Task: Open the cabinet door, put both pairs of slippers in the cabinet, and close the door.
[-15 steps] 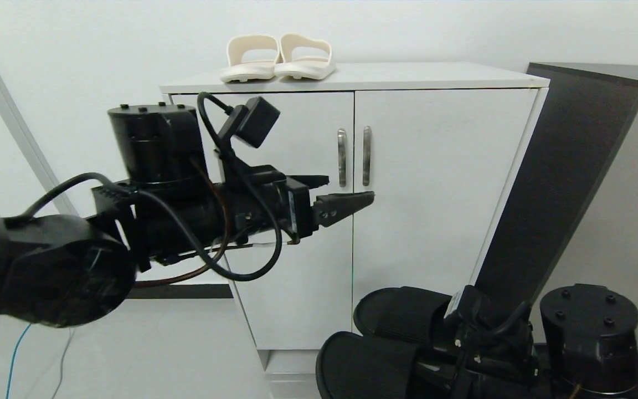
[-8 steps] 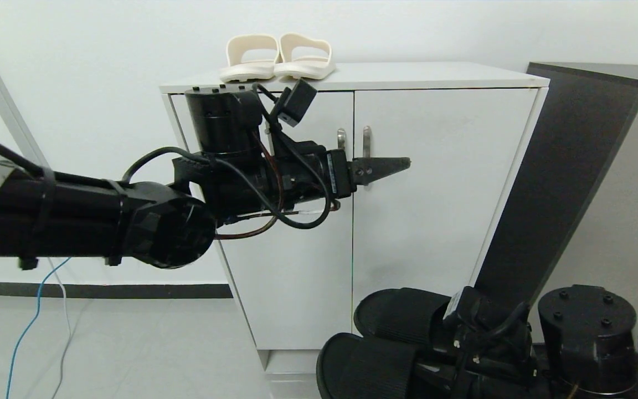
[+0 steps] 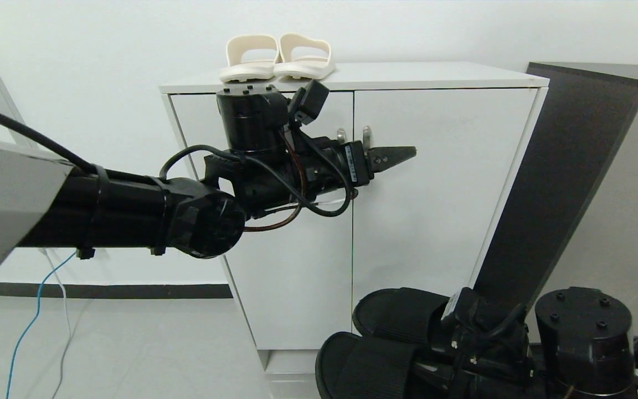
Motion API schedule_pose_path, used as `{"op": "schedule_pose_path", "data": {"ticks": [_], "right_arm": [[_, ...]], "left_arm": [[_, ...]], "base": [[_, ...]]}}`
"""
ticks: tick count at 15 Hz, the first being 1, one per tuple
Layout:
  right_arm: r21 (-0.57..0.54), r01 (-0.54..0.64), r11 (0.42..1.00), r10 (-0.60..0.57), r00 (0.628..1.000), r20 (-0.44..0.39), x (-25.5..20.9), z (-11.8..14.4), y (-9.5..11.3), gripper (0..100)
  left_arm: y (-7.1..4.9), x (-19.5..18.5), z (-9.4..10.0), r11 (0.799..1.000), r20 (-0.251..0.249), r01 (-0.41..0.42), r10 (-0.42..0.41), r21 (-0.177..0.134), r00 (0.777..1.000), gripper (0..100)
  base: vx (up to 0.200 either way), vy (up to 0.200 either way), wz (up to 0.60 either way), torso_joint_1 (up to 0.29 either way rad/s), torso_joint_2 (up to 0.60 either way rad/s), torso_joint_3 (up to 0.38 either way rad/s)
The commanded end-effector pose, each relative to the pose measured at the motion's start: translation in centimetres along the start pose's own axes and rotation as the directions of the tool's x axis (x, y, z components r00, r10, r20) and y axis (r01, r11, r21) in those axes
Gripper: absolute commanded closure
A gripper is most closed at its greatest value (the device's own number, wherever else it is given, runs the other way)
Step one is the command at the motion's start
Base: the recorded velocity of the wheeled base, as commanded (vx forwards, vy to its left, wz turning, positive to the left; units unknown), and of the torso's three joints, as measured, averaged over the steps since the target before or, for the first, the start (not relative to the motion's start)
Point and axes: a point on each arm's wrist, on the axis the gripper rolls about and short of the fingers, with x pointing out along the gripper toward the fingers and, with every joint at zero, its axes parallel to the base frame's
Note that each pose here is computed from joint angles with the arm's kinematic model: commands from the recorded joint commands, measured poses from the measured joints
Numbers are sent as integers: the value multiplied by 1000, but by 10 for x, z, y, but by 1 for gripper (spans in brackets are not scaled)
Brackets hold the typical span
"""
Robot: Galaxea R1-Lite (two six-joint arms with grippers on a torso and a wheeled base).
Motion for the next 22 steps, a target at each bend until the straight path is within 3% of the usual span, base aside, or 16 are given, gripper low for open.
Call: {"op": "schedule_pose_path", "data": {"ticks": [1,11,17,18,22], "right_arm": [[-5,1,1000,-1,1000,-13,2,-4,0,100],[-5,-3,1000,3,1000,-20,4,-6,1,100],[-4,-4,1000,4,1000,-25,3,-7,1,100],[-4,-4,1000,4,1000,-25,3,-7,1,100],[-11,-22,1000,22,999,-33,2,-10,5,100]], "left_arm": [[6,-2,6,1000,8,-20,20,0,1000,0],[27,20,11,998,4,-63,63,-3,998,0],[28,23,9,998,0,-63,63,-5,998,0],[28,23,9,998,0,-63,63,-5,998,100],[25,17,6,996,-6,-90,90,-7,996,100]], "base": [[0,0,0,0,0,0],[0,0,0,0,0,0],[0,0,0,0,0,0],[0,0,0,0,0,0],[0,0,0,0,0,0]]}}
